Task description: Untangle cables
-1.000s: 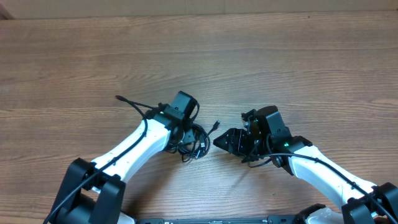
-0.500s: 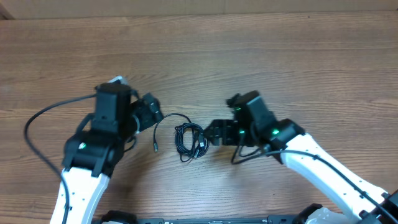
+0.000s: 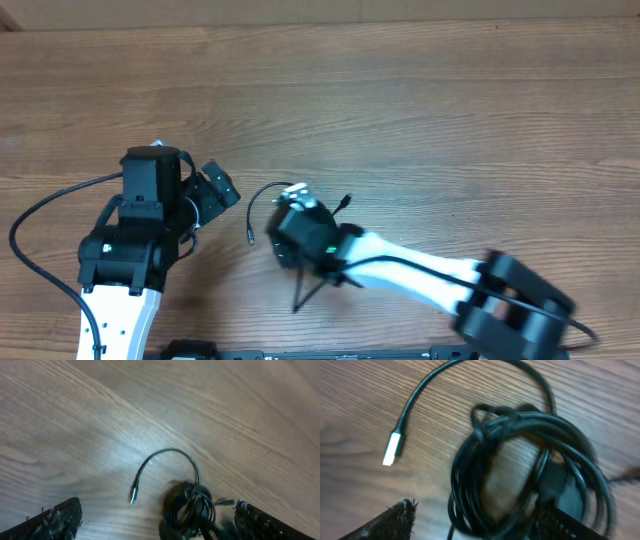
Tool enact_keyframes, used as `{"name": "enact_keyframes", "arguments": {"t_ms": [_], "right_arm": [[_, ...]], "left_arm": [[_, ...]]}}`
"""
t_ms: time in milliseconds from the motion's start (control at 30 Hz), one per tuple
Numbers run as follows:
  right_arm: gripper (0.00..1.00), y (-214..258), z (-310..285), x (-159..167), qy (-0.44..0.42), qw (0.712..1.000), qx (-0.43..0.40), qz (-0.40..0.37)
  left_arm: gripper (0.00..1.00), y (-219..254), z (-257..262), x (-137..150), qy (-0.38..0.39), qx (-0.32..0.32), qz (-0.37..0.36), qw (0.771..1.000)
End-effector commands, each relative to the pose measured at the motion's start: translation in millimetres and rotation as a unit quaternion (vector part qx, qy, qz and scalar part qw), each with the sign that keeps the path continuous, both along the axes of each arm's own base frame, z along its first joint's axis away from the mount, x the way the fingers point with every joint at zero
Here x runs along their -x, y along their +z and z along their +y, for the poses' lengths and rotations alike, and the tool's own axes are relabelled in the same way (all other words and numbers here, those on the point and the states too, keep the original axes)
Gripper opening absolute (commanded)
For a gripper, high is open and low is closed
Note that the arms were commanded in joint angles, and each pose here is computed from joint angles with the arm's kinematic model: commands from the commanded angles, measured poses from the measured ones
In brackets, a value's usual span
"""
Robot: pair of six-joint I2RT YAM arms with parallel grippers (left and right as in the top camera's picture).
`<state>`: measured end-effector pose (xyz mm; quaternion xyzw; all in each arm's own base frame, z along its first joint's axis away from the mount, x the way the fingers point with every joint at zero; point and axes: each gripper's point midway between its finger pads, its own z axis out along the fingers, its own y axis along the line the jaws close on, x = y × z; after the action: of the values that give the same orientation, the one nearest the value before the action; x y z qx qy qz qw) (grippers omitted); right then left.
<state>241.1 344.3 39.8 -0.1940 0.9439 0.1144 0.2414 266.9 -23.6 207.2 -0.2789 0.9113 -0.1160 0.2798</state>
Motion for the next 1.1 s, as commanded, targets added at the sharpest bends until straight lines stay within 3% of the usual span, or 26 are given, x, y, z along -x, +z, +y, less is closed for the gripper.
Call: {"name": "enact_keyframes", "arguments": {"t_ms": [0, 133, 467, 667, 933, 1067], "right_arm": [[0.73, 7.0, 22.0, -28.0, -0.018, 0.996, 0.040, -0.075], [0.66, -1.4, 31.4, -36.4, -0.024, 0.992, 0.082, -0.095], [0.66, -3.7, 30.8, -36.9, -0.023, 0.989, 0.101, -0.104], [0.46, -20.5, 44.9, -18.2, -0.001, 0.997, 0.070, -0.044], [0.44, -56.7, 25.5, -20.8, -0.061, 0.994, 0.093, -0.011], [0.30, -55.8, 20.8, -24.7, -0.068, 0.993, 0.097, -0.005]], "left_arm": [[0.97, 0.1, 1.3, 6.7, -0.004, -0.003, 0.006, 1.000], [0.98, -4.1, 1.7, 12.9, -0.004, -0.004, 0.021, 1.000], [0.99, -5.7, 9.0, 15.1, 0.007, -0.021, 0.026, 0.999], [1.00, -5.5, 16.5, 14.7, 0.024, -0.036, 0.025, 0.999], [0.99, -7.5, 18.4, 18.0, 0.026, -0.041, 0.033, 0.998], [0.99, -9.5, 19.6, 21.6, 0.027, -0.044, 0.041, 0.998]]}}
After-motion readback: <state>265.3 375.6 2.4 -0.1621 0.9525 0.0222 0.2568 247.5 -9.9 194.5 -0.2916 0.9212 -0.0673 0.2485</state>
